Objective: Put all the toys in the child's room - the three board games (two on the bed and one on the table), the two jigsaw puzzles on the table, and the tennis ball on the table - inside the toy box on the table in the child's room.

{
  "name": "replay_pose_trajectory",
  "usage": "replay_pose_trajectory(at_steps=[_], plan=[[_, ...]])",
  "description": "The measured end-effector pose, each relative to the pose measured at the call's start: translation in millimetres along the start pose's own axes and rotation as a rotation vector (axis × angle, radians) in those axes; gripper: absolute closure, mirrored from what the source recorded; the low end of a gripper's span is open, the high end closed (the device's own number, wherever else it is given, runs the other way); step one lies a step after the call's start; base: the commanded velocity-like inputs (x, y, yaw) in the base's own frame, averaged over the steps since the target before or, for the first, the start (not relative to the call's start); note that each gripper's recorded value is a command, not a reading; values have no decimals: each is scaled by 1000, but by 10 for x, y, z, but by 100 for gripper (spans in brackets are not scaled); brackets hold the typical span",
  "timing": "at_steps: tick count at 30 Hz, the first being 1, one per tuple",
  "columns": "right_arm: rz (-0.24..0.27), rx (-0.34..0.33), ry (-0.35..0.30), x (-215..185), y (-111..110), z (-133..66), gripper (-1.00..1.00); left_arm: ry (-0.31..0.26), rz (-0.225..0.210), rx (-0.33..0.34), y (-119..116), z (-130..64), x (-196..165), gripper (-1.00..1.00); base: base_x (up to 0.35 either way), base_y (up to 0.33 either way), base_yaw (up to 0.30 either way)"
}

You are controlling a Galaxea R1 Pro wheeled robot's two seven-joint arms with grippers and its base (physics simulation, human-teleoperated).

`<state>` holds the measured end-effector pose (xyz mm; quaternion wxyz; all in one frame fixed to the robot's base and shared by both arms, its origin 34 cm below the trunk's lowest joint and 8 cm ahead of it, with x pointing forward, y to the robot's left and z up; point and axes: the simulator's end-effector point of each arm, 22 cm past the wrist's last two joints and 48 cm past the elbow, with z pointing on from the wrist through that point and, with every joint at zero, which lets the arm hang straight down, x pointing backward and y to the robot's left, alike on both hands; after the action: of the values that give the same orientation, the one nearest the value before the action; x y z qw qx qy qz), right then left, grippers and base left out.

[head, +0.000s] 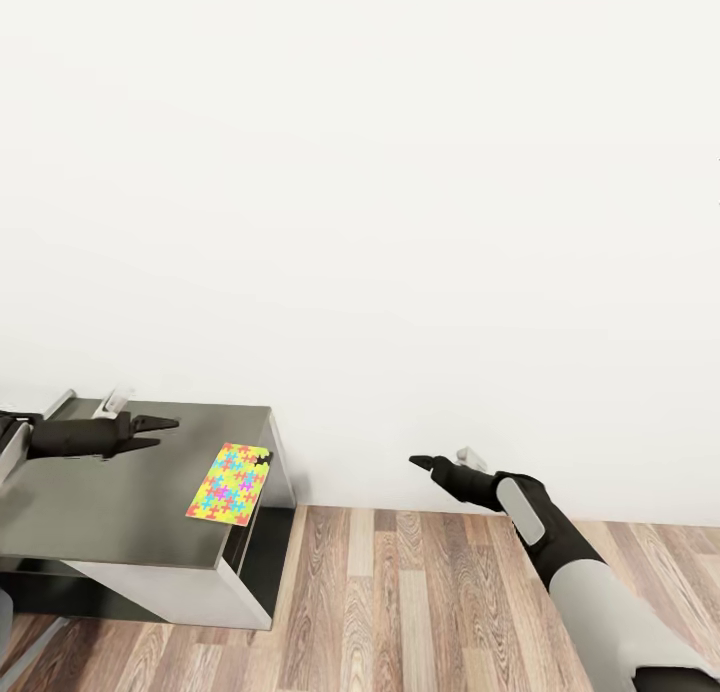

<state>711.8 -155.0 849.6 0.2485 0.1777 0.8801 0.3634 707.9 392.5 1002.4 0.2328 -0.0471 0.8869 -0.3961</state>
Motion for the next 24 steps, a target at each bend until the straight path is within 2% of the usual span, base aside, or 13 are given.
replay_pose_trajectory(at_steps=[5, 7, 11, 24], plan=[[52, -58, 46, 210, 181, 94, -100, -3, 11, 52, -194, 56, -45, -100, 0, 0, 0], [50, -80, 40, 219, 273, 122, -100, -10, 25, 68, -265, 94, -72, -100, 0, 0, 0], [60, -126, 49, 293, 457, 177, -100, -3, 18, 90, -349, 169, -60, -100, 0, 0, 0], [89, -266, 77, 521, 1027, 305, -100, 5, 10, 118, -420, 179, -44, -100, 0, 7, 0]])
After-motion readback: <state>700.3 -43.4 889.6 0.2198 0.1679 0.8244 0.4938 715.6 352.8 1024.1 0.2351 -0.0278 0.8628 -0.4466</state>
